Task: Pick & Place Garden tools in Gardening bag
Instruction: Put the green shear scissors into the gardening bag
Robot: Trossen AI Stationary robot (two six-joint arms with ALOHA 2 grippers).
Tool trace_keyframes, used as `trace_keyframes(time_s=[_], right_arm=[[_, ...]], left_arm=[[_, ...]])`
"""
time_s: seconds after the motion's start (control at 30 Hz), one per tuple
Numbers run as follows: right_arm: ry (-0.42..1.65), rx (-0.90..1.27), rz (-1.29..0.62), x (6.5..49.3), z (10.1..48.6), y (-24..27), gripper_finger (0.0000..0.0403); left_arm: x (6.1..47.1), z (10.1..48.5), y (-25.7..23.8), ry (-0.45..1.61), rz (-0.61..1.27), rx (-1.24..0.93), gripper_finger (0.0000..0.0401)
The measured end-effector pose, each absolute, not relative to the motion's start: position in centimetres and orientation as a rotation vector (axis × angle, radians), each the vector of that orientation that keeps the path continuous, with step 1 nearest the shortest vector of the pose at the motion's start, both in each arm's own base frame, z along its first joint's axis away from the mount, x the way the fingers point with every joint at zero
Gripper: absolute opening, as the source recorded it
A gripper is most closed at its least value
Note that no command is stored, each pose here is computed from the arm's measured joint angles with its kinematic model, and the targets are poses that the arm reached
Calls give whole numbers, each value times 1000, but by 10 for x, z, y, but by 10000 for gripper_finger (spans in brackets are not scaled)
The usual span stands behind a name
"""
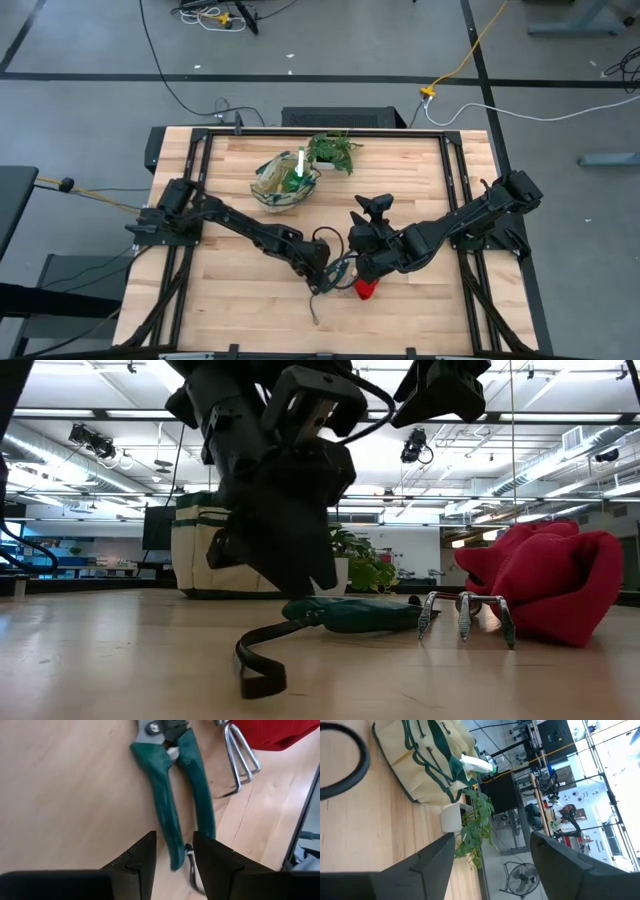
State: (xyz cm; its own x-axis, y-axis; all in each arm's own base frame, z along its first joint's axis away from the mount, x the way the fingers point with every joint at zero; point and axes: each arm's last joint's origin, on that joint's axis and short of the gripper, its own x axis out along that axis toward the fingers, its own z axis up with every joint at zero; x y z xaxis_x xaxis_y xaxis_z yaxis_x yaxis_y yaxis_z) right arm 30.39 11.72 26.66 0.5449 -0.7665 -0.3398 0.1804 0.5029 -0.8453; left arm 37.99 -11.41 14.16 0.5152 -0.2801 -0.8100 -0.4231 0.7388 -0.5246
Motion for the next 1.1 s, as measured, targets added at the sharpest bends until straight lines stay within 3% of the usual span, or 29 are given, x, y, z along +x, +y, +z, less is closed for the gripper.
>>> trace_keyframes(time_s=[0.6, 0.7, 0.87, 1.1], right_arm=[[798, -855, -649, 304, 267, 117, 261], [798, -855, -649, 304, 267, 117, 261], [798, -856, -649, 304, 267, 117, 261], [798, -855, -649, 304, 267, 117, 261]], left_arm=[[388, 121, -118, 1065, 43, -797, 133], [387, 120, -117, 1089, 66, -802, 114], [385, 118, -115, 1112, 74, -803, 40], [385, 118, -113, 1117, 74, -795, 39]])
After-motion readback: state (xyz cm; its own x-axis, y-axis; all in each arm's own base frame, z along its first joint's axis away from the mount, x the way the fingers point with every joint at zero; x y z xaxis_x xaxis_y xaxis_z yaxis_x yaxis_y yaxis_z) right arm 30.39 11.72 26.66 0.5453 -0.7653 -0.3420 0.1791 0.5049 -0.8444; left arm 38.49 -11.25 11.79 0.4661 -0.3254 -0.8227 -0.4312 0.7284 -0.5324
